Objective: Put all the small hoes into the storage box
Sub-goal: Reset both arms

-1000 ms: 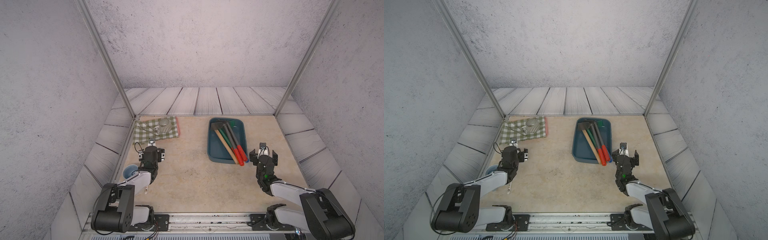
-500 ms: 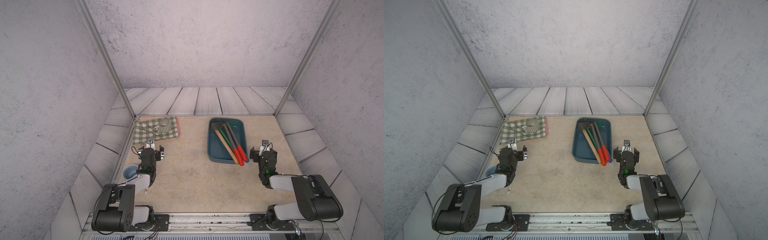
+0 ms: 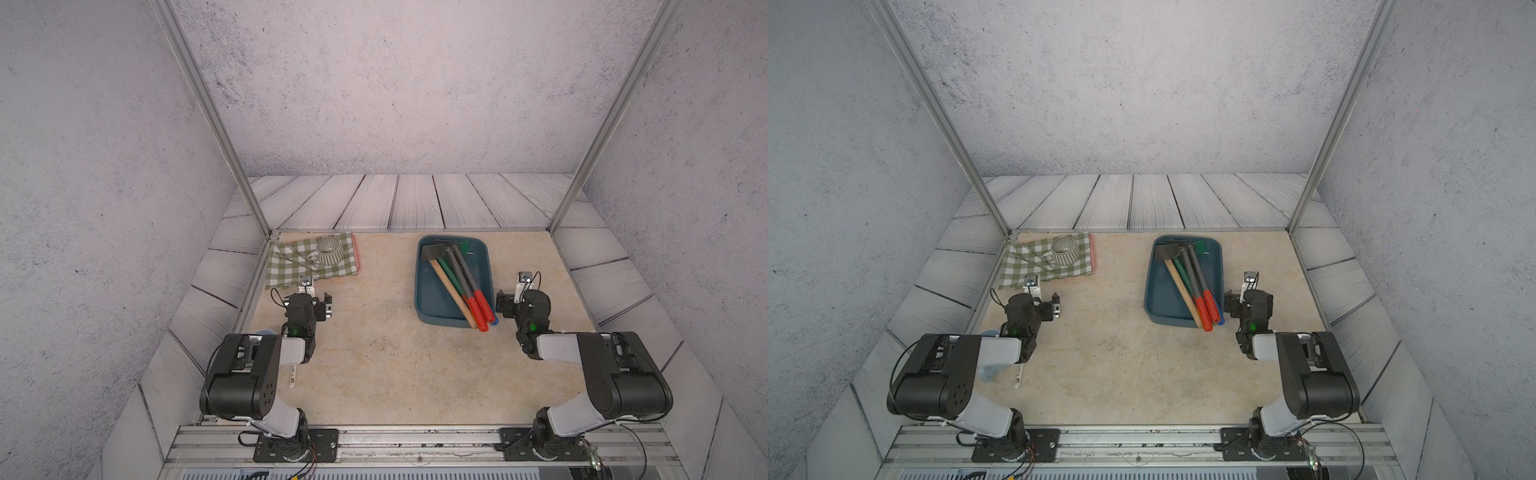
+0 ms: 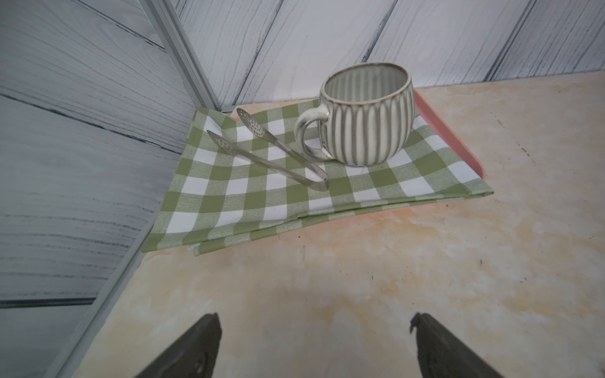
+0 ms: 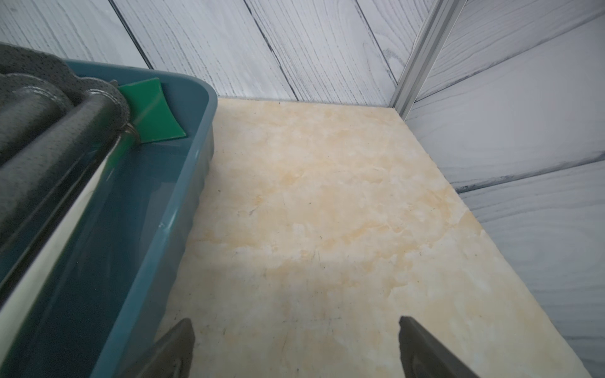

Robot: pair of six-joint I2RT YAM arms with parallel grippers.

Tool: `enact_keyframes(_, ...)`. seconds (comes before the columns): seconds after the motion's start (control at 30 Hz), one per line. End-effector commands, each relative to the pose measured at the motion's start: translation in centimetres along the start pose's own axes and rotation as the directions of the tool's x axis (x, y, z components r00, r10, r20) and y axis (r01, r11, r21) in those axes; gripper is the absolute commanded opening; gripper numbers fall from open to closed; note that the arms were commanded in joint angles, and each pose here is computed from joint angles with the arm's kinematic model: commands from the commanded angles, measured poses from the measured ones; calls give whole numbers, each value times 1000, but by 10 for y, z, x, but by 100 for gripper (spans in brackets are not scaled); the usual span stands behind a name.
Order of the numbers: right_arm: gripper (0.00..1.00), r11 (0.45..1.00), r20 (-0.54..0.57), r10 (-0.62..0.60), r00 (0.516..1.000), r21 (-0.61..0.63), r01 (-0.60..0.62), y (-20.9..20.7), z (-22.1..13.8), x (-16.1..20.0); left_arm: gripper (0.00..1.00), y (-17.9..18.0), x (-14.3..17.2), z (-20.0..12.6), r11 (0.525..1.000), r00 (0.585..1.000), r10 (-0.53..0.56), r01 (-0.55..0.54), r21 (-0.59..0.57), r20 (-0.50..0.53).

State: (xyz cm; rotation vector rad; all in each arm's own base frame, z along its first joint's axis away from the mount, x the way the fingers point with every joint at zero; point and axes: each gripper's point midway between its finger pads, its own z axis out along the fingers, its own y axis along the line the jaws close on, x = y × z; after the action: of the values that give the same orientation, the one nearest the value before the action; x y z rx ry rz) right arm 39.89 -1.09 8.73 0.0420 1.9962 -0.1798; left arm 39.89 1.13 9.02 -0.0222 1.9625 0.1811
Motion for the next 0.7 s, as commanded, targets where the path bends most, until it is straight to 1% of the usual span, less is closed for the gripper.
enact_keyframes(0.0, 99, 999, -14, 43, 999, -12, -43, -3, 3, -3, 92, 7, -10, 4, 999, 999, -33, 33, -4, 6)
enact_keyframes(0.03, 99, 999, -10, 50, 999, 5, -50, -6, 3, -2, 100, 7, -10, 4, 999, 999, -33, 33, -5, 5)
enact_keyframes(0.13, 99, 997, 0, 66, 998, 49, -66, -13, 1, -1, 99, 9, -10, 5, 999, 999, -36, 36, -18, 4)
enact_keyframes(0.23, 99, 997, 2, 67, 998, 48, -67, -13, 1, -2, 99, 15, -9, 7, 998, 998, -65, 64, -29, -8)
enact_keyframes(0.67, 99, 997, 2, 64, 998, 49, -64, -14, 1, -2, 99, 15, -9, 5, 998, 998, -65, 65, -28, 0)
